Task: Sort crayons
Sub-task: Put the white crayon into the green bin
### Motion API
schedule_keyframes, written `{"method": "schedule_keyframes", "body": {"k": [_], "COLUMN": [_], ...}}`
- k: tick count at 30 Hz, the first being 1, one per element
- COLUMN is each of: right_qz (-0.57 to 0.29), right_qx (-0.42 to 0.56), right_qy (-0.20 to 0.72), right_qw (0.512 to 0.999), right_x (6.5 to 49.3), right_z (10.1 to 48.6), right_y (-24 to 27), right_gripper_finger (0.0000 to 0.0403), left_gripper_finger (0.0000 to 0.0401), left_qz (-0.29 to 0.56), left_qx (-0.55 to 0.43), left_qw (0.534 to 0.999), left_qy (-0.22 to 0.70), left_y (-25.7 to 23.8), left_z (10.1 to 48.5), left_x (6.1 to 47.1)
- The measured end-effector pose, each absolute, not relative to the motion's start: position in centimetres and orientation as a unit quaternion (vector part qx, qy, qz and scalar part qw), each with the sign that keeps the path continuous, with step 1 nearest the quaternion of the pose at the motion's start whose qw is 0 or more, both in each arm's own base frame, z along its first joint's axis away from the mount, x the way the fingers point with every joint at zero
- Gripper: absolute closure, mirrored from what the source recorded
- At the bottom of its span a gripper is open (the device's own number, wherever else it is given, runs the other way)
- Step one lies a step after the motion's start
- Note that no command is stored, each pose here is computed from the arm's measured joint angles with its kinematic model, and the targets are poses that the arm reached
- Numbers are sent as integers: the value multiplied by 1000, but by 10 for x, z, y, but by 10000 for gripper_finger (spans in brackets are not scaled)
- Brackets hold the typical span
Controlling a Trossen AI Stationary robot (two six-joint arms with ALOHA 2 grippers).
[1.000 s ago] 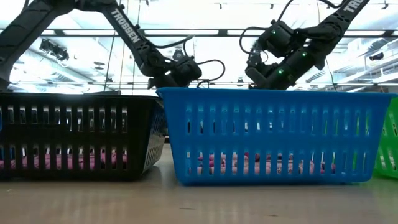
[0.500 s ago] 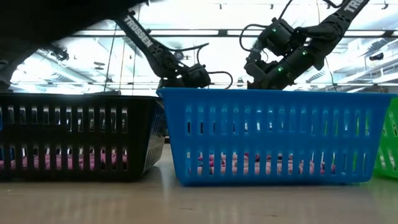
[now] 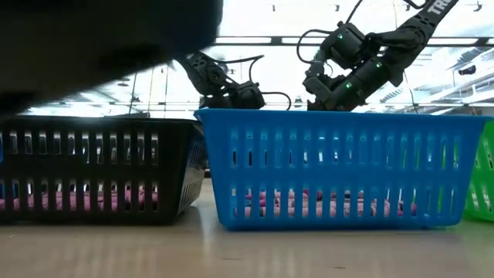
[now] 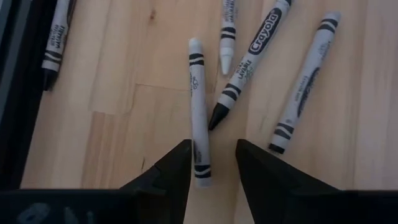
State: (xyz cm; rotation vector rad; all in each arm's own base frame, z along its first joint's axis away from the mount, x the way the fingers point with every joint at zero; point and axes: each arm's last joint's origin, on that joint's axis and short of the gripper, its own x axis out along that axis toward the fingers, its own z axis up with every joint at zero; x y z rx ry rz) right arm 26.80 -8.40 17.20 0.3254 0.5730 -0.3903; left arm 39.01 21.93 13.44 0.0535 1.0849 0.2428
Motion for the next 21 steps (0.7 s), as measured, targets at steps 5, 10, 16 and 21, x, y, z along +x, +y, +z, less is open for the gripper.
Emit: {"method": "schedule_keyframes", "body": {"k": [5, 10, 16, 21], "right_qz": [-190, -190, -190, -190], "right_qx": [157, 157, 157, 157], "right_qy": [286, 291, 291, 291], "right_qw": [926, 924, 924, 924], "right_x": [267, 267, 267, 267], "right_z": [171, 170, 170, 170], "right_y": [-84, -84, -84, -84], "right_gripper_finger": [360, 360, 360, 360], "left_gripper_finger": [304, 336, 338, 340], "left_qz": [117, 113, 117, 120], "left_qx": [18, 11, 8, 6], "left_qw": [847, 847, 846, 845], "left_qy": [518, 519, 520, 521], "left_y": [221, 223, 223, 223], "left_z": [134, 133, 133, 133], "left_x": [388, 386, 386, 385]}}
